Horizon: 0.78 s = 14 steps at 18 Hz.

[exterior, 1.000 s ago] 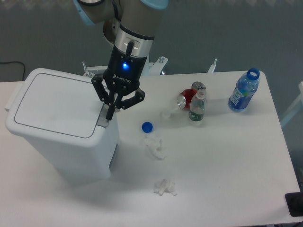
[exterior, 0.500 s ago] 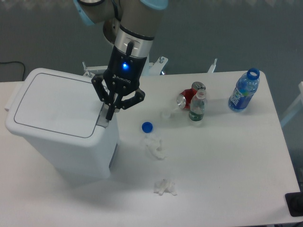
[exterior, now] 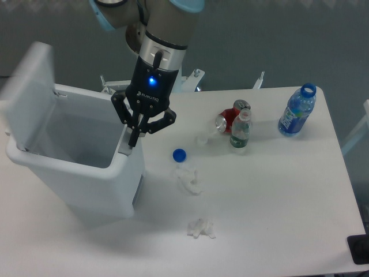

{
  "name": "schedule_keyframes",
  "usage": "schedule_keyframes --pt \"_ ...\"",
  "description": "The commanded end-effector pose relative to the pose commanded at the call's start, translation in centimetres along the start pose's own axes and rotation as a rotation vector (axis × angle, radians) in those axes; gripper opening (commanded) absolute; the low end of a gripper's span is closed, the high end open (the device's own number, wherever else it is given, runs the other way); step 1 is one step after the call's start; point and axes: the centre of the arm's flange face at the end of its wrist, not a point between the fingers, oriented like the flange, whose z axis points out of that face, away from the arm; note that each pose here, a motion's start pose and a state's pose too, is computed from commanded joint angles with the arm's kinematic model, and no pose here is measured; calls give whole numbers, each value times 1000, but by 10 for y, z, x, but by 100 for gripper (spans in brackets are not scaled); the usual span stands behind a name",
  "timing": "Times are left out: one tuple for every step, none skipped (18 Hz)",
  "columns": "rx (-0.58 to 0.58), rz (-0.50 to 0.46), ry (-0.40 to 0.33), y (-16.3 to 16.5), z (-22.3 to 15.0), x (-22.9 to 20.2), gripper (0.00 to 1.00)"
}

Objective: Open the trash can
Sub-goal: 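Lift the gripper away from the opened trash can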

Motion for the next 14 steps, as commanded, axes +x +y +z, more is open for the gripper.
schedule_keyframes --pt "9 8 -9 -6 -5 0 94" --pt "11 8 -13 -9 -6 -3 100" --pt "16 7 -20 -12 -9 -6 100" --pt "18 6 -34 -12 -13 -11 100" --pt "19 -3 -52 -11 -16 -18 100" --pt "16 -10 -71 -9 -20 -26 100" --pt "7 -7 -94 -5 -22 -36 100" --pt "-12 27 -114 0 -18 -52 100" --pt "-36 75 -128 5 -13 -69 100" --pt "-53 127 -137 11 -12 -83 100" --pt "-63 170 -141 15 -10 -95 100" --pt "-78 197 -135 19 -2 -108 100" --pt "-97 214 -136 24 6 -121 100" --pt "-143 227 -157 31 14 -139 100"
